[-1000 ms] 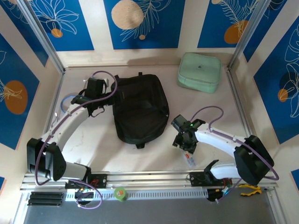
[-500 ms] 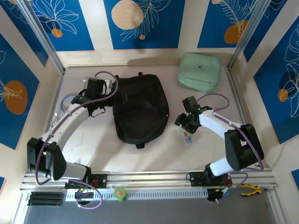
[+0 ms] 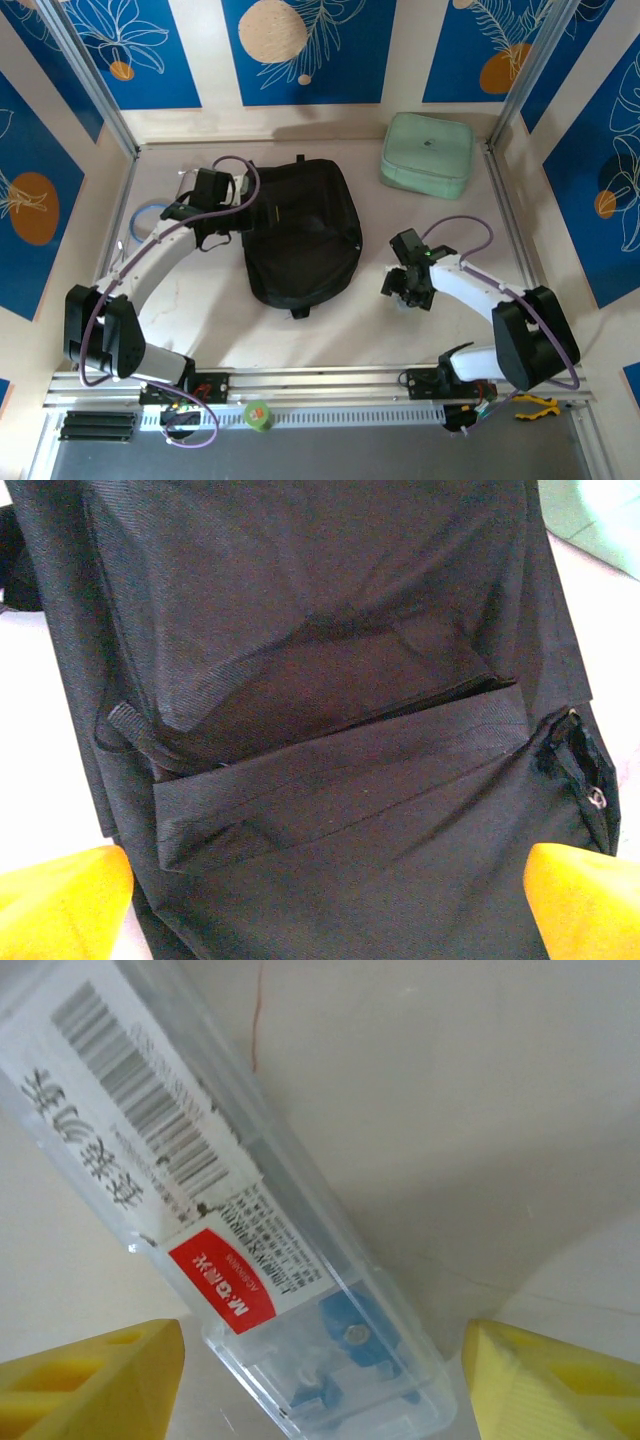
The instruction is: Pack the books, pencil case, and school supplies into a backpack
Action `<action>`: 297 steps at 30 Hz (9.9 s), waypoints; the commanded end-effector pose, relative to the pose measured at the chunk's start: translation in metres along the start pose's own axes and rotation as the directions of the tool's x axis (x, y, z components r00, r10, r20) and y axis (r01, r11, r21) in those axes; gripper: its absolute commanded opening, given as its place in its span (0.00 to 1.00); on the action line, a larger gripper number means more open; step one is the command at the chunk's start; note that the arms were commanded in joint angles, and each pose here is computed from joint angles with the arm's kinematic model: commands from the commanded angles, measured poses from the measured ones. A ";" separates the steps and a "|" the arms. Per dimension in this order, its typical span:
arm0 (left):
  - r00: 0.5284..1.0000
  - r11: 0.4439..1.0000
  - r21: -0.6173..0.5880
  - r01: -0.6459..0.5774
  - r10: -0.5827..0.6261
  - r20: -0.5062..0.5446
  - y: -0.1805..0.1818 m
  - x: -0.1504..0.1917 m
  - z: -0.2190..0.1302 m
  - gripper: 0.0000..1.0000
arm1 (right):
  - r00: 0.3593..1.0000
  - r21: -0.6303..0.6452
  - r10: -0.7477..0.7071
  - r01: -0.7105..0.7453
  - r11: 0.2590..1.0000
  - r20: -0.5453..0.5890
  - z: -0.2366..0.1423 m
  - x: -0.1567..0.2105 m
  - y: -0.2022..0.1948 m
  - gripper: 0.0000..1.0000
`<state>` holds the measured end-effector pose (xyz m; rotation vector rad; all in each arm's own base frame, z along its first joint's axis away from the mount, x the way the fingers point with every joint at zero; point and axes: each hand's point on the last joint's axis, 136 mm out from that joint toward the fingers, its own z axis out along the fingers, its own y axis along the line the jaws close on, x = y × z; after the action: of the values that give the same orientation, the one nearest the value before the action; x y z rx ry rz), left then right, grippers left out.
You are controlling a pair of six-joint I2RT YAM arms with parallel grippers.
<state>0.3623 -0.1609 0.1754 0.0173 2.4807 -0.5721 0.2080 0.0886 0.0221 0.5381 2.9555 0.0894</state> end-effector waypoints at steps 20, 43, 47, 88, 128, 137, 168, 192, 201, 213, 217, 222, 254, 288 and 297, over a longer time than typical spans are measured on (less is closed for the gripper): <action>0.995 0.994 0.102 -0.045 0.053 -0.079 -0.033 0.025 0.010 1.00 | 0.997 0.057 -0.078 0.078 0.995 -0.011 0.006 -0.006 0.019 0.37; 0.984 0.757 0.636 0.151 -0.051 -0.173 -0.196 0.031 0.032 0.92 | 0.848 -0.470 -0.349 0.515 0.717 0.398 -0.113 -0.009 0.164 0.36; 0.978 0.790 0.593 0.158 -0.041 -0.207 -0.197 0.045 0.043 0.81 | 0.842 -0.477 -0.358 0.527 0.703 0.404 -0.114 -0.010 0.172 0.36; 0.928 0.518 0.791 0.327 -0.332 -0.167 -0.187 -0.061 -0.012 0.17 | 0.982 -0.973 -0.093 0.178 0.150 0.165 -0.207 -0.065 0.219 0.71; 0.967 0.998 0.030 -0.059 0.065 -0.248 -0.080 0.139 0.107 0.84 | 0.971 -0.764 0.127 0.078 0.640 0.205 -0.149 -0.092 0.125 0.14; 0.933 0.962 0.248 -0.116 0.191 -0.305 -0.183 0.170 0.122 0.85 | 0.954 -0.747 0.210 0.021 0.664 0.213 -0.149 -0.100 0.093 0.14; 0.979 0.980 -0.097 -0.172 0.159 -0.129 -0.062 0.011 0.049 0.66 | 0.997 -0.654 -0.023 -0.032 0.756 -0.075 -0.102 -0.058 0.215 0.13; 0.950 0.961 -0.076 -0.266 0.248 -0.189 -0.071 0.012 0.064 0.68 | 0.959 -0.448 0.194 -0.269 0.852 -0.207 -0.054 -0.030 0.147 0.05; 0.862 0.884 0.009 -0.468 0.459 -0.217 -0.110 0.026 0.078 0.63 | 0.954 -0.473 0.190 -0.281 0.835 -0.231 -0.034 -0.025 0.129 0.05; 0.777 0.818 0.009 -0.575 0.549 -0.306 -0.124 0.039 0.138 0.48 | 0.941 -0.473 0.190 -0.308 0.825 -0.281 -0.030 -0.023 0.119 0.04; 0.739 0.769 -0.076 -0.635 0.577 -0.348 -0.114 0.043 0.151 0.55 | 0.937 -0.471 0.196 -0.316 0.824 -0.288 -0.027 -0.022 0.118 0.04; 0.733 0.748 -0.164 -0.643 0.539 -0.415 -0.089 0.055 0.164 0.55 | 0.933 -0.462 0.206 -0.328 0.824 -0.294 -0.024 -0.020 0.116 0.04; 0.839 0.861 0.011 -0.509 0.499 -0.217 -0.124 0.019 0.106 0.05 | 0.994 -0.788 -0.091 0.003 0.616 -0.067 -0.069 -0.045 0.170 0.05; 0.894 0.916 0.157 -0.368 0.395 -0.209 -0.132 0.025 0.099 0.08 | 0.999 -0.751 -0.033 0.027 0.660 0.007 -0.060 -0.047 0.166 0.30; 0.896 0.919 0.175 -0.354 0.387 -0.217 -0.135 0.027 0.096 0.08 | 0.998 -0.775 -0.039 0.067 0.628 0.054 -0.070 -0.085 0.209 0.13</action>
<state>0.3828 -0.3242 0.1257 0.6413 2.5864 -0.5143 0.3333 0.2438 0.1121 0.3180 2.5363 1.2742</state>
